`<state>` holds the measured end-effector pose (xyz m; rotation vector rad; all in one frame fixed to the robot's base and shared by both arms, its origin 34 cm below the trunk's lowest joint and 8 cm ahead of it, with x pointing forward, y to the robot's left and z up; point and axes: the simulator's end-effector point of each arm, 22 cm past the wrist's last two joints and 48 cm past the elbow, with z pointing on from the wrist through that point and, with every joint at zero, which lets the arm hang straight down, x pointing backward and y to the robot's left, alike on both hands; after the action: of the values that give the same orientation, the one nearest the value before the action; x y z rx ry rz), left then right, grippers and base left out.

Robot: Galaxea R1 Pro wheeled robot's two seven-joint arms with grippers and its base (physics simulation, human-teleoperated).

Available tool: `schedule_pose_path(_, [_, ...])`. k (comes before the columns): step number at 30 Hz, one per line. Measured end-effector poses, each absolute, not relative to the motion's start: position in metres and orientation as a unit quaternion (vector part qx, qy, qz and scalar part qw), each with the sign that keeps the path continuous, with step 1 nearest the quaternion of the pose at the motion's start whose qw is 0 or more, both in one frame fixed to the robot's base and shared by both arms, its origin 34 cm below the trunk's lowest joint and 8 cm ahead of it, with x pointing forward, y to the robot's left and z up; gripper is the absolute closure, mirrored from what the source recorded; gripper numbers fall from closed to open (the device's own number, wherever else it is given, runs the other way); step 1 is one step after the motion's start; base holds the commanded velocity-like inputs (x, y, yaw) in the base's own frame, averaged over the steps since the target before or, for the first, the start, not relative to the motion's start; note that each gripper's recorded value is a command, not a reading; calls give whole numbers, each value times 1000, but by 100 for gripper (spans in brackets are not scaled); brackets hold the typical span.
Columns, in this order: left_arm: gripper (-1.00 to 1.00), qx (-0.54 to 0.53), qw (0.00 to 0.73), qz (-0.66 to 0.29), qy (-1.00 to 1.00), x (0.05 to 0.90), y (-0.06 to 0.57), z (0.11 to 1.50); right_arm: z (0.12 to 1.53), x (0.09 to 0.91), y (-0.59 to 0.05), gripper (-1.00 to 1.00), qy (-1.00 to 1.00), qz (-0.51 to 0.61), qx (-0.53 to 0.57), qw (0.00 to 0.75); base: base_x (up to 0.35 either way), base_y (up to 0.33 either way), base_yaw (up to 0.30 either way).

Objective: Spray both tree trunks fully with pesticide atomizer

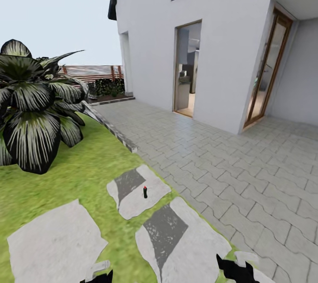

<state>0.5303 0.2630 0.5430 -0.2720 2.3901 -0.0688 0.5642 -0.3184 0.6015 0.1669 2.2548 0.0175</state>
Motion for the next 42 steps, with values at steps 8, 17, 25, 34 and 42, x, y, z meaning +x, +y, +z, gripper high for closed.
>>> schedule_pose_path(8, [-100,-105,359,-27,927,530,263,543,601,564,-318,-100,902,7,67,426,316,-119,166])
schedule_pose_path(17, [-100,-105,359,-27,927,530,263,543,601,564,-318,-100,902,7,67,426,310,-132,255])
schedule_pose_path(25, [-100,-105,359,-27,927,530,263,543,601,564,-318,-100,902,6,67,426,304,-143,124])
schedule_pose_path(34, [-100,-105,359,-27,927,530,263,543,601,564,-319,-100,902,6,68,426,301,-150,39])
schedule_pose_path(42, [-100,-105,359,-27,927,530,263,543,601,564,-319,-100,902,5,68,426,300,-153,220])
